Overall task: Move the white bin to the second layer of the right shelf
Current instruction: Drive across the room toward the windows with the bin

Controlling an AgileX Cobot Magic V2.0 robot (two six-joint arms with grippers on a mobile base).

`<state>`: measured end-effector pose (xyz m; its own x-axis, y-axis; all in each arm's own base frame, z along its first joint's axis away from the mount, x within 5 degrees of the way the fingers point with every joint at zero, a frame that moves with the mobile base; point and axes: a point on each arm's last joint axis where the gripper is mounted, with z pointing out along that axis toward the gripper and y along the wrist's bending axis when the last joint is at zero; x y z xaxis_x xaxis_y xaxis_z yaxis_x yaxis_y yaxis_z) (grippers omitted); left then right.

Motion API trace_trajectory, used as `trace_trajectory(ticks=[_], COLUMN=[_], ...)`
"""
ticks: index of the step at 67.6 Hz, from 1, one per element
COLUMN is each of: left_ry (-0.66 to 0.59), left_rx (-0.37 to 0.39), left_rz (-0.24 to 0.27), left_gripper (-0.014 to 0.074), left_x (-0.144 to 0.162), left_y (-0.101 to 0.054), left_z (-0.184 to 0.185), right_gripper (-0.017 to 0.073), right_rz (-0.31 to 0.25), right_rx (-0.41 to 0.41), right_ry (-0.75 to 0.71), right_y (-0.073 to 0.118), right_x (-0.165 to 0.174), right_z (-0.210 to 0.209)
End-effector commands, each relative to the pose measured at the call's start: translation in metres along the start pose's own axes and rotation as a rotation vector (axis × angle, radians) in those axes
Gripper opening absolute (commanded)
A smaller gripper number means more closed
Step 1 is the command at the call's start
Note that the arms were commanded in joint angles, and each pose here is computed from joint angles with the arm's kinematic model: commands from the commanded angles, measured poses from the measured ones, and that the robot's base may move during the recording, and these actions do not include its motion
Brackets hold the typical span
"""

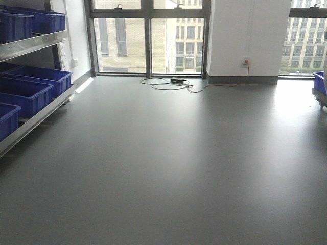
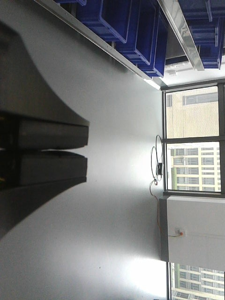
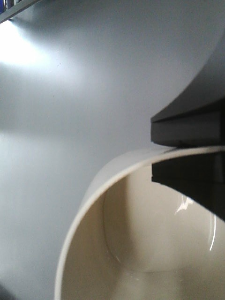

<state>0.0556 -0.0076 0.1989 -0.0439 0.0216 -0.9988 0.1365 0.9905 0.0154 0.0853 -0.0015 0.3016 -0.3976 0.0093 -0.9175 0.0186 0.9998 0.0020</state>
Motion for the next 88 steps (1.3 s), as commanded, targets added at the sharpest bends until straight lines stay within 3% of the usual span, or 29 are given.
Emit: trace_trajectory(ticks=[1,88], left_ry=[-0.064,-0.064], left_rx=[0.0,0.0], left_rz=[-0.003,-0.003], left_gripper=[0.0085,0.0085], left_x=[0.0038,0.0038], left_y=[-0.0001,-0.0001], left_z=[0.0006,0.0006], right_gripper=[0.0046,0.0046], right_rz=[0.006,0.007], right_rx=[0.007,0.006], right_ry=[-0.123,-0.123], right_y=[-0.0006,-0.0006], right_x=[-0.0174,-0.0174], right_z=[-0.0038,-0.0038])
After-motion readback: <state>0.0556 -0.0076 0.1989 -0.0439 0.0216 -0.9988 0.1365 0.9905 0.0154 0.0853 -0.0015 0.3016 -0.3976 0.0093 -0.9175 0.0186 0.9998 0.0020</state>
